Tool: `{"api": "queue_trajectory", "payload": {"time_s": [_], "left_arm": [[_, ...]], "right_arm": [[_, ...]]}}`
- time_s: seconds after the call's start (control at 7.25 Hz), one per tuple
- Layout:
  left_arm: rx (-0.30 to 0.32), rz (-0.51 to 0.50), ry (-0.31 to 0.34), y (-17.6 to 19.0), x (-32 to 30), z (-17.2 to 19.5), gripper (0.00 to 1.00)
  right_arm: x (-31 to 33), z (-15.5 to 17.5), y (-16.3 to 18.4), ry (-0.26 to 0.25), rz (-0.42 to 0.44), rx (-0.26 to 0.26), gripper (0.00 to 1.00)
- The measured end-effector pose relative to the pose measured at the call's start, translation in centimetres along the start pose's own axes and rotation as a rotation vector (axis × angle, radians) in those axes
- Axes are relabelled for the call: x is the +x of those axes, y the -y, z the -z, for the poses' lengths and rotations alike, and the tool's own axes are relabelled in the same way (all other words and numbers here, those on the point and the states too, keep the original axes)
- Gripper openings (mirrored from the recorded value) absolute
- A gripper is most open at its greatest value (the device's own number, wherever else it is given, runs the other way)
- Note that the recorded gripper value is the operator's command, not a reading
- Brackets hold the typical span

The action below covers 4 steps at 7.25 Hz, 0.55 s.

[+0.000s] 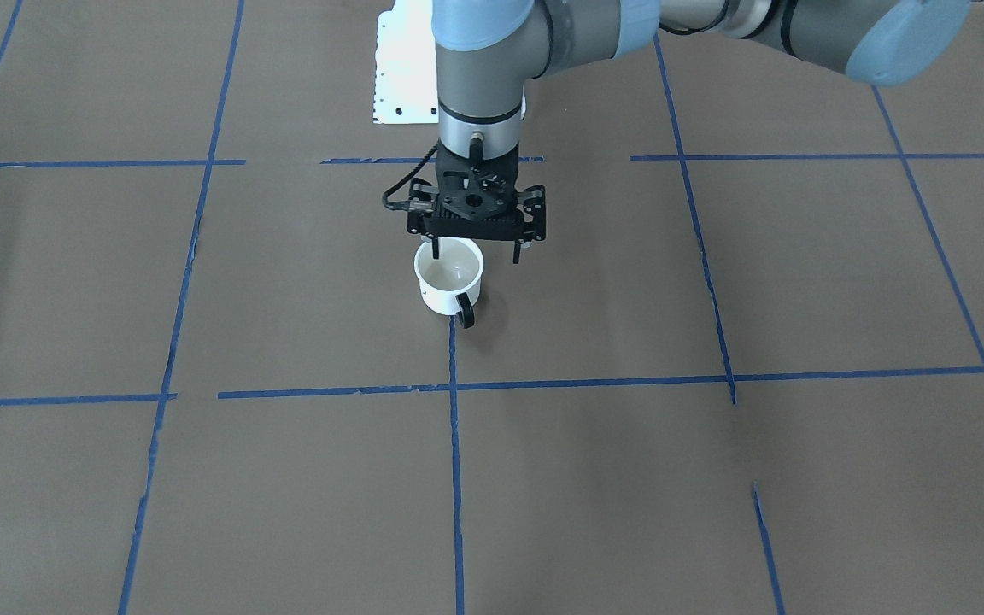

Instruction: Flip mug

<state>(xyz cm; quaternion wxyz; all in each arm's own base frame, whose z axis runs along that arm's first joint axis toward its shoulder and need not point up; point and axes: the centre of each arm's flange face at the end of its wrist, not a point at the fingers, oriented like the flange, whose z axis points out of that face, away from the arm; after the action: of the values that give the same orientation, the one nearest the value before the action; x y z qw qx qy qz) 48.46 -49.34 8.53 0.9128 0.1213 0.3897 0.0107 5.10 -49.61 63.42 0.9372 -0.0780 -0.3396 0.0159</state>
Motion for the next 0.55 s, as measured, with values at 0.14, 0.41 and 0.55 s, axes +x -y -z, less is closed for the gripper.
{"api": "queue_trajectory", "payload": {"time_s": [0.14,0.41,0.55], "left_arm": [[0.025,-0.033,0.015,1.1,-3.5,0.8,1.00],[0.029,-0.152,0.052,3.0,-12.6,1.3,1.00],[0.022,-0.218,0.063,4.1,-18.0,1.6,1.00]], "right_arm": [[0.0,0.0,0.0,0.000,0.000,0.000,1.00],[0.0,0.0,0.0,0.000,0.000,0.000,1.00],[0.0,0.0,0.0,0.000,0.000,-0.001,1.00]]}}
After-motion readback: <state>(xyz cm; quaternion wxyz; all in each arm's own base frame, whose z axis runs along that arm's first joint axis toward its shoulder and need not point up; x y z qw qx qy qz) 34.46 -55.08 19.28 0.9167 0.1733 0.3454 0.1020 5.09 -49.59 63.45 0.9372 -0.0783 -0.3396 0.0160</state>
